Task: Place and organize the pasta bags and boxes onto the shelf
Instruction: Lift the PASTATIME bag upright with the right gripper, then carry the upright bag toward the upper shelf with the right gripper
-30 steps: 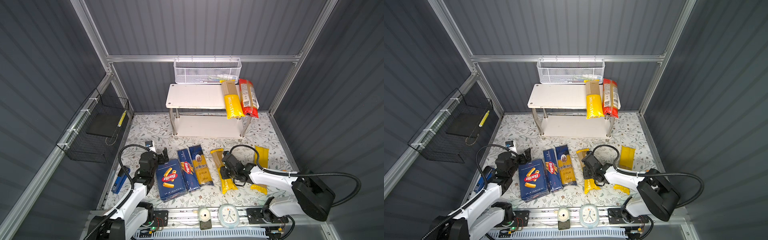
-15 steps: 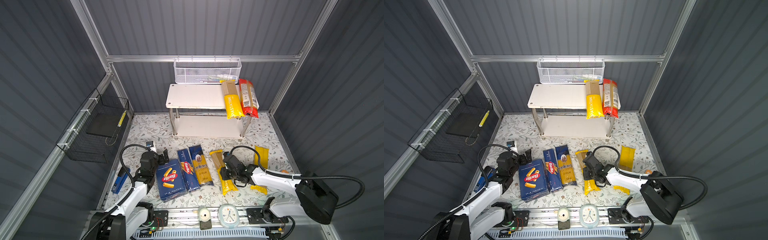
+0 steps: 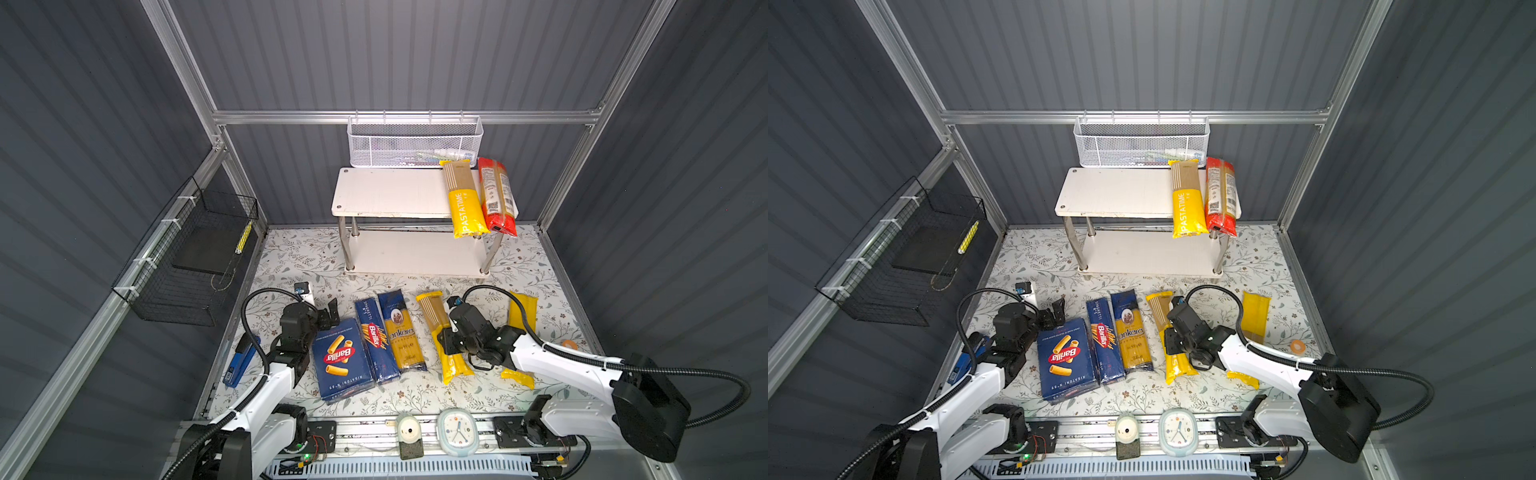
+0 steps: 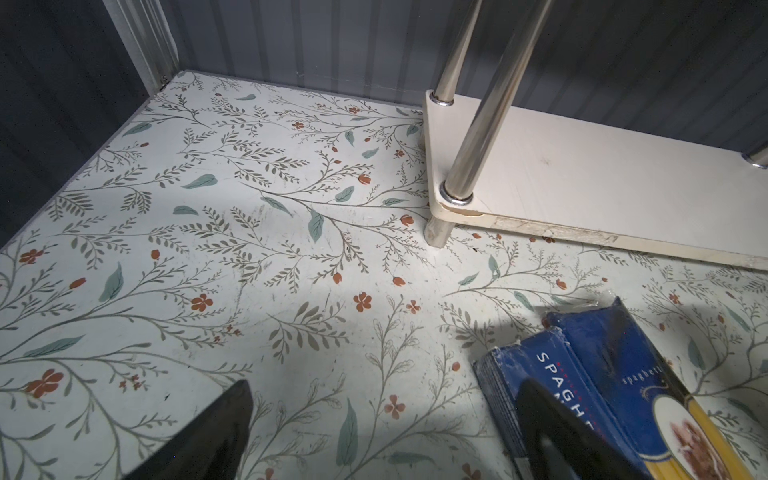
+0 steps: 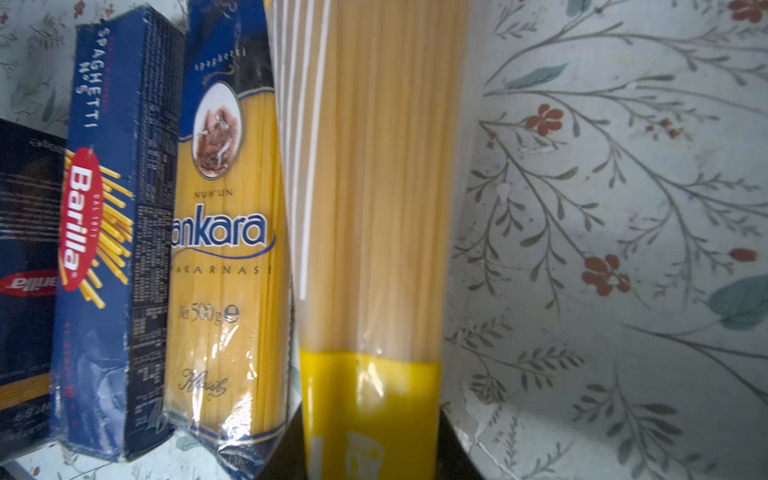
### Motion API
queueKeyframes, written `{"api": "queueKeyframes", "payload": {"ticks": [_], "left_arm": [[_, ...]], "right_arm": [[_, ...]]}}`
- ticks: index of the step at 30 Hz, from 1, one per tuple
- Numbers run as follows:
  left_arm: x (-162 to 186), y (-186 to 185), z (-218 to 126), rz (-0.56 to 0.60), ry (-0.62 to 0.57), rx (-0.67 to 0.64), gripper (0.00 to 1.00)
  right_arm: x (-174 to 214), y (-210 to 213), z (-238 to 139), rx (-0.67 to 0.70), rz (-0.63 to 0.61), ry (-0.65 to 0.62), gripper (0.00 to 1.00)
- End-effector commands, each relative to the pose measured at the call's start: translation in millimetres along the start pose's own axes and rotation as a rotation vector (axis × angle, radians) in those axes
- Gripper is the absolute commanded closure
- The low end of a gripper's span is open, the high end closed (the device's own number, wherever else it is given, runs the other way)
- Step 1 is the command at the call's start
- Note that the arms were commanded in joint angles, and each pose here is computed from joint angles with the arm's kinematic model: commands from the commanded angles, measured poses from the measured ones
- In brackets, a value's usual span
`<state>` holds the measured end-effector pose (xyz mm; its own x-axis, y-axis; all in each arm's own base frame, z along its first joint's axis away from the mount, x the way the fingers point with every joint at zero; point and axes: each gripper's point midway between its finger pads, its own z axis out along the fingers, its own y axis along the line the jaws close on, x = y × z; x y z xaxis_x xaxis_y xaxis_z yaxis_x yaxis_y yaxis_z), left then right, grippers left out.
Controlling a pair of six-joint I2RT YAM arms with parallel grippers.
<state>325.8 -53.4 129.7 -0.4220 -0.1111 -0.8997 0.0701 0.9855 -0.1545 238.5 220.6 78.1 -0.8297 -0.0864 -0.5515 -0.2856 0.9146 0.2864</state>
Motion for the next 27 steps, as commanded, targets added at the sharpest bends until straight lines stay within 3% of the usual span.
{"api": "queueKeyframes", "payload": {"ticks": [1, 15, 22, 27], "left_arm": [[-14.6, -9.4, 0.4, 0.027, -0.028, 0.044, 0.01], [-14.0, -35.9, -7.2, 0.091, -0.048, 0.202, 0.00], [-13.8, -37.1, -11.0, 0.094, -0.061, 0.212, 0.00], [-14.2, -38.7, -9.9, 0.094, -0.056, 0.220, 0.01]], "right_arm": [[-52.5, 35.2, -23.6, -0.114, -0.019, -0.156, 1.00], [-103.1, 83.1, -70.5, -0.242, -0.049, -0.245, 1.00], [-134.2, 110.8, -110.1, -0.275, -0.139, -0.326, 1.00], [-151.3, 118.8, -132.4, -0.289, -0.131, -0.378, 1.00]]}}
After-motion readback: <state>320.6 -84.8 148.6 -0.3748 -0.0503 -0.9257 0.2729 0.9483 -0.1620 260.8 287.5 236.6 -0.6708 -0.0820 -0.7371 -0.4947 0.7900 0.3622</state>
